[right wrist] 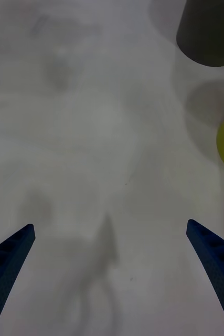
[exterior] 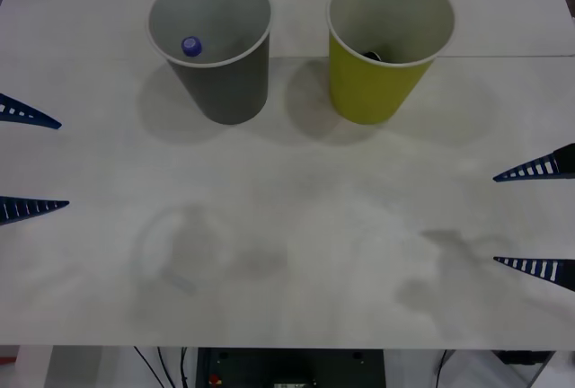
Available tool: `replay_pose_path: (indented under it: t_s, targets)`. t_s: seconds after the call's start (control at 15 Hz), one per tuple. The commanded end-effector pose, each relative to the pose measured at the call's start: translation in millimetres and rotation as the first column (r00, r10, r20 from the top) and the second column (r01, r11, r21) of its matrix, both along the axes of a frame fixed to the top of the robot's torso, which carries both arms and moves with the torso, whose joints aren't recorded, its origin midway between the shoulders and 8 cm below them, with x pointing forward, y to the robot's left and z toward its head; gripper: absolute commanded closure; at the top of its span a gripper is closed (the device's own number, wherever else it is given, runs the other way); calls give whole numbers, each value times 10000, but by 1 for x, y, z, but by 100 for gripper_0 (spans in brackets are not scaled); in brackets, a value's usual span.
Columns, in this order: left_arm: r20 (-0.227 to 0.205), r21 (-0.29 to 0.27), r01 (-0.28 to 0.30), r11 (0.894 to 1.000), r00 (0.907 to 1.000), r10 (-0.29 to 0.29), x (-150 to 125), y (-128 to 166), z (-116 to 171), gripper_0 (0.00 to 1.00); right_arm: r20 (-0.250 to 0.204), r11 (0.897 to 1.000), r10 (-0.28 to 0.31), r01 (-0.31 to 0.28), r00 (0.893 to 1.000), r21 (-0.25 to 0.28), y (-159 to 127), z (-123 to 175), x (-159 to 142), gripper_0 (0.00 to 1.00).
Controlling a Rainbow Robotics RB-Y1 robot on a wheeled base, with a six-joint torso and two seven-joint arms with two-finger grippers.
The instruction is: Put the can into the green bin and the plastic bottle into the gray bin
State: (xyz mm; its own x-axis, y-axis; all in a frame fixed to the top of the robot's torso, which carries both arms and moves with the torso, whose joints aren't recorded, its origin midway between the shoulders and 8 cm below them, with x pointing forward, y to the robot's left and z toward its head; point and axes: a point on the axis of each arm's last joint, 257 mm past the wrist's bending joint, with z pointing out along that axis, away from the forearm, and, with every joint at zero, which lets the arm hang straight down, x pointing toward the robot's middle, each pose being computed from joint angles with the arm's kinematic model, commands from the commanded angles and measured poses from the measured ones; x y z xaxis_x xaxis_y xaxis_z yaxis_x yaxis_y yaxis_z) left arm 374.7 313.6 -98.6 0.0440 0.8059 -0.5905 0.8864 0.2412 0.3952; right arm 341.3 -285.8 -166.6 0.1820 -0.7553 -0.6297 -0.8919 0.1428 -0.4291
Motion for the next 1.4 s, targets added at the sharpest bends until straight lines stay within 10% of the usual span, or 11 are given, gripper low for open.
replay_pose_path:
  t_s: [0.07,1.4]
  targets:
    - [174,502,690,9963,9974,-700,-12,7,-17,0,-1,10000,0,0,10000,0,0,0,0,0]
    - [341,786,1708,9822,9842,-1738,-34,6,-63,0,-1,10000,0,0,10000,0,0,0,0,0]
